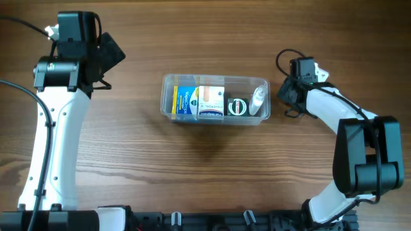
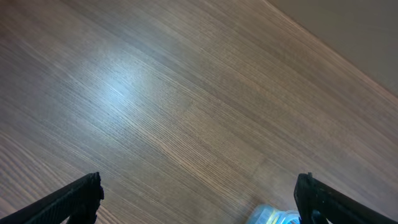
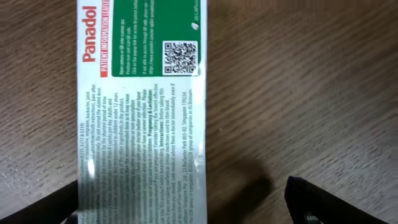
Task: Pack container
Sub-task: 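Move the right gripper to the Panadol box and grasp it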
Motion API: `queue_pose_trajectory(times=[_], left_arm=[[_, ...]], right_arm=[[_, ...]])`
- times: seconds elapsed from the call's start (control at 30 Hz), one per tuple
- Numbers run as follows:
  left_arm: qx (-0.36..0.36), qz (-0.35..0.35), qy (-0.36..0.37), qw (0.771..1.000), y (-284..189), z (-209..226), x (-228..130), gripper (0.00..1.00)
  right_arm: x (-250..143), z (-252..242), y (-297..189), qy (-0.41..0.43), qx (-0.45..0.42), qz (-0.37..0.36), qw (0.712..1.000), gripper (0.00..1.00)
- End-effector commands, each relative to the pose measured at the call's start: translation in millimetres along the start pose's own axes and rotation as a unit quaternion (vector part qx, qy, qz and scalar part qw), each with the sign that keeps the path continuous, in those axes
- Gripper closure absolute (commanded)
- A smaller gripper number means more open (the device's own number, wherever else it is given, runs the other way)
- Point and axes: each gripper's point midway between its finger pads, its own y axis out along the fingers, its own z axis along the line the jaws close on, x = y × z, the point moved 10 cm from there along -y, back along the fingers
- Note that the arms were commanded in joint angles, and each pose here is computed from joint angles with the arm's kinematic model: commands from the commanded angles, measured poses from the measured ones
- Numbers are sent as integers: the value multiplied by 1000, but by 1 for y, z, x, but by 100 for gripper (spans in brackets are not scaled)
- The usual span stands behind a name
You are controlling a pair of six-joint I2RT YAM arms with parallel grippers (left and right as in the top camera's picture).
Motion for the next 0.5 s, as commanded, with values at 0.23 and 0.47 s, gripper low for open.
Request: queue_pose_trajectory(times=[0.23, 0.47], left_arm=[[7, -7, -2, 1000, 0, 2, 3, 0], [7, -7, -2, 1000, 0, 2, 3, 0]], right_arm=[[-7, 2, 5, -50, 32, 36, 998, 21], [-8, 2, 5, -37, 35, 39, 998, 32]])
